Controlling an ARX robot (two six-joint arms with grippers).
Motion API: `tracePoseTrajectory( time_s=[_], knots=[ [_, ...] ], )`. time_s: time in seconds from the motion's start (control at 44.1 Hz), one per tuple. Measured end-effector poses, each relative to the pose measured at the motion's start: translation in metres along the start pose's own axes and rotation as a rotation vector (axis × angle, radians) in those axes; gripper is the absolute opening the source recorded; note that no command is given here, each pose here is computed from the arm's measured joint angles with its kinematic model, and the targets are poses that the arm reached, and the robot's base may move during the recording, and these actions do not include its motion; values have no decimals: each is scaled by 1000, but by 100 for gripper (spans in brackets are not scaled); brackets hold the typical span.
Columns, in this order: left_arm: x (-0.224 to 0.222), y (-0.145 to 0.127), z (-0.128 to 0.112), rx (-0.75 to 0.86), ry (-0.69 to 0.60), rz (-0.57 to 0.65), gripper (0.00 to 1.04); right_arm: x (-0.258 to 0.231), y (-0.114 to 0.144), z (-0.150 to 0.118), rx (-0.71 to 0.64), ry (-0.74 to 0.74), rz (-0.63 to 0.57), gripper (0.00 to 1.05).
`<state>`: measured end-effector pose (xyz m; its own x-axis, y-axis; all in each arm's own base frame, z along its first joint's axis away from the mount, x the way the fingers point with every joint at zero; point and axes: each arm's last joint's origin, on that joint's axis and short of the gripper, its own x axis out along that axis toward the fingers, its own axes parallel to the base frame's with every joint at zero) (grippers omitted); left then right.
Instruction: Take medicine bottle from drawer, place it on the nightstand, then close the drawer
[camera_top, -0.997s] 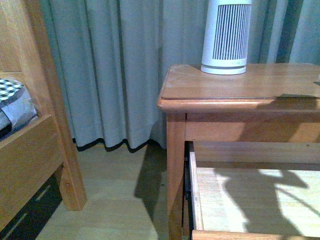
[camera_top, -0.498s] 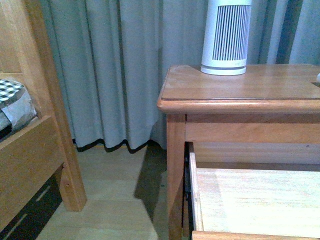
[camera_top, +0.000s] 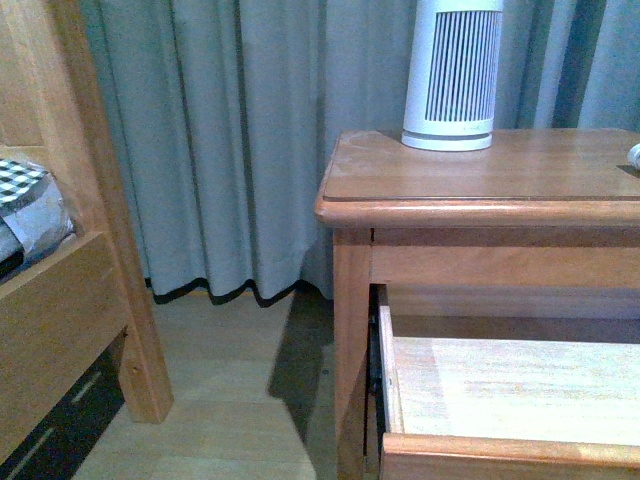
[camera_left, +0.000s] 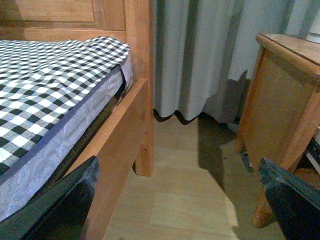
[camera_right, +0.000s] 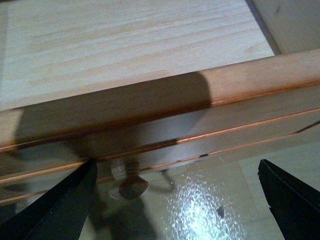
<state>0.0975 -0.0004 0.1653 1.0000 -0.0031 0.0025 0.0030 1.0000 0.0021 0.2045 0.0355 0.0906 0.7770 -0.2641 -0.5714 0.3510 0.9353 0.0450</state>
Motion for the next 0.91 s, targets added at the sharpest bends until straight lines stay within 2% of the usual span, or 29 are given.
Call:
tracePoseTrajectory(
  time_s=[0.272,0.476,0.702,0.906],
  knots=[
    [0,0,0,0,0,0,98,58,9,32,-33,-112,-50,98],
    [0,0,0,0,0,0,98,106,3,61,-51,-198,-92,98],
    [0,0,0,0,0,0,98,129,-4,88,-73,-279,-102,98],
    [0,0,0,0,0,0,98,135,-8,92,-100,-261,-104,98]
  ],
)
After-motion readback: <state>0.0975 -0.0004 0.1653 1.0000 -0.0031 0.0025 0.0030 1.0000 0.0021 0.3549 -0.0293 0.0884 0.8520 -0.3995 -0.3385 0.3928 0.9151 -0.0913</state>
